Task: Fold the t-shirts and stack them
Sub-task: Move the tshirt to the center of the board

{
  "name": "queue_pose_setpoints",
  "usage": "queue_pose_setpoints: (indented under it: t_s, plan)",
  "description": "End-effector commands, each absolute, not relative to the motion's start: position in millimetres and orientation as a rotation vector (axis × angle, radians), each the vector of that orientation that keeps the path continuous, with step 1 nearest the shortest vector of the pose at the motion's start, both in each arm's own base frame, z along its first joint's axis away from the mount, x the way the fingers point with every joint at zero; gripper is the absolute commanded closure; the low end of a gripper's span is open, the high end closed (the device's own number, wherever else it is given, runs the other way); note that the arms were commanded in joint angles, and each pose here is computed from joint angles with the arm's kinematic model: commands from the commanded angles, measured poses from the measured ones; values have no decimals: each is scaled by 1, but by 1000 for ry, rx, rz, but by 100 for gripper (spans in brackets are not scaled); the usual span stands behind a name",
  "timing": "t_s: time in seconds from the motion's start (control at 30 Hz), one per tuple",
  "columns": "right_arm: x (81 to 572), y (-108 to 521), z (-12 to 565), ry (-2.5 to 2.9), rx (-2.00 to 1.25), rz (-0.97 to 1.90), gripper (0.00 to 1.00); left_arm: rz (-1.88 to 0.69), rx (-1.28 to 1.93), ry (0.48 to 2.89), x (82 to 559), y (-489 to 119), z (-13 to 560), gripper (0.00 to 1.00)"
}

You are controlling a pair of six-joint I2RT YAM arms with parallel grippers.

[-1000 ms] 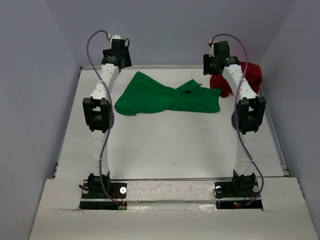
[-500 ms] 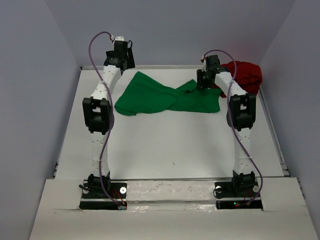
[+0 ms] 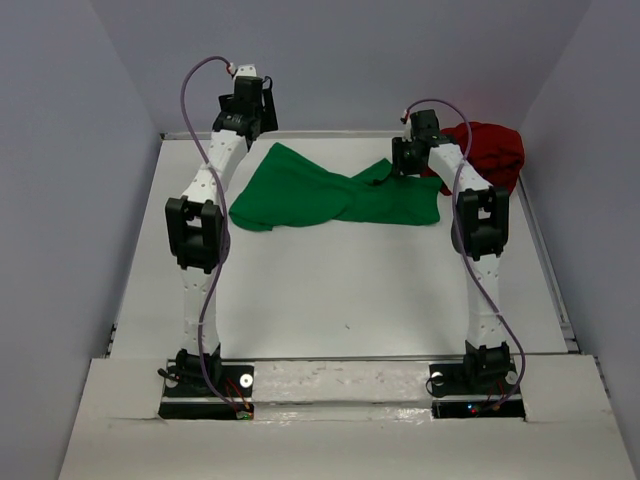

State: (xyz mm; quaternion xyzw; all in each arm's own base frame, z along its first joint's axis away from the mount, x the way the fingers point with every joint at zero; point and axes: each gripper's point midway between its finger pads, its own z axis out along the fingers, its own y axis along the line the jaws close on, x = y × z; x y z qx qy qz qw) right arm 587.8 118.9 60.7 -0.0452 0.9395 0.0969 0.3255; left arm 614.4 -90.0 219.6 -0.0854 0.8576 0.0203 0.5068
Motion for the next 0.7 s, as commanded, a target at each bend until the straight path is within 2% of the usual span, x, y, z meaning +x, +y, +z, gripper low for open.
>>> queue_pose_setpoints:
  t_s: [0.0, 0.1, 0.13, 0.27, 0.67]
  plan:
    - [608, 117, 92, 2361, -137, 233, 49, 38, -202, 1994, 610, -90, 256, 13]
    - [610, 115, 91, 2360, -127, 219, 44, 35, -195, 1997, 610, -94, 254, 13]
    - [611, 115, 89, 2359, -121, 215, 38, 36, -192, 1997, 609, -96, 254, 13]
    - [618, 114, 86, 2349, -125, 236, 35, 44, -182, 2004, 608, -98, 250, 13]
    - [626, 125, 104, 2287, -150, 310, 40, 52, -159, 2017, 606, -105, 243, 13]
